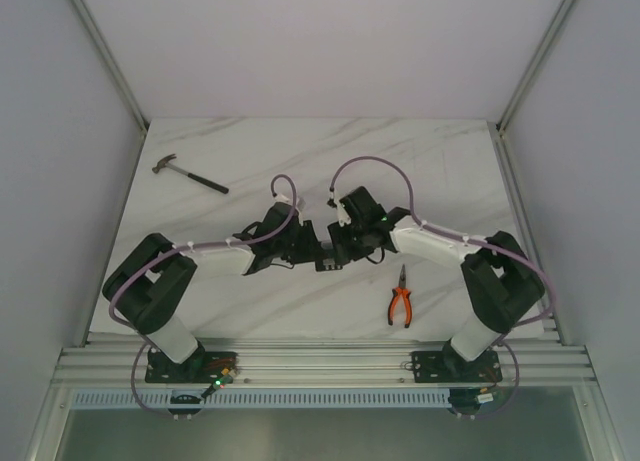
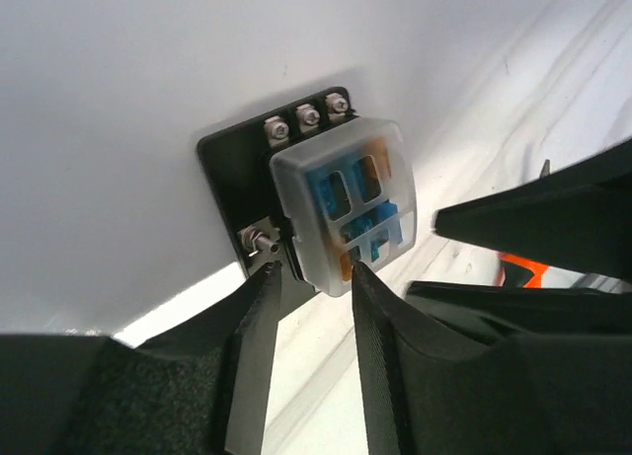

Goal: Snap on the fuse box
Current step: Close the fuse box cover on the fuse box base.

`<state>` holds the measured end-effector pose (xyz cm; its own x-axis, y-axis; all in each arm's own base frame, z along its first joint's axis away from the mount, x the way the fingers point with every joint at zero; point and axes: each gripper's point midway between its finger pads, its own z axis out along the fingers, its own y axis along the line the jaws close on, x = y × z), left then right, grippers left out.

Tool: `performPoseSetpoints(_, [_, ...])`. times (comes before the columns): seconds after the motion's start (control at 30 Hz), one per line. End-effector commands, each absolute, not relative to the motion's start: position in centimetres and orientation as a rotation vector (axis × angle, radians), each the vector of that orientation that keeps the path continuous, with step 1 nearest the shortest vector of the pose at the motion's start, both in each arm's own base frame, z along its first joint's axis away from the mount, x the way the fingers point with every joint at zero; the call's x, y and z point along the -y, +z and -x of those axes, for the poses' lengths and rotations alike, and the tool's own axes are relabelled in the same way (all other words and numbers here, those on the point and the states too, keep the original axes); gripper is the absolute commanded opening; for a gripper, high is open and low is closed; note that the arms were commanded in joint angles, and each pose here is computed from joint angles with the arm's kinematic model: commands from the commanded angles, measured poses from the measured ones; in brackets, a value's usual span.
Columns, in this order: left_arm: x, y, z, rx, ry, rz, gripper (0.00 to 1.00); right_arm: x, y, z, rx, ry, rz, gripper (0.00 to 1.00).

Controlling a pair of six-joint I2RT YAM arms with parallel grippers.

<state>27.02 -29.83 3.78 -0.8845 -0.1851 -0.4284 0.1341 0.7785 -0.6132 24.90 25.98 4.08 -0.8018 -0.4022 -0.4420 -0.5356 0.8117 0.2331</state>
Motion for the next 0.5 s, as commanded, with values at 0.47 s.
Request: performPoseSetpoints(0.47, [30.0,5.1,-29.7,-2.492,-0.840,0.039,0.48,-27.1,6.1,-28.2,-2.551,0.751,0.390,0.45])
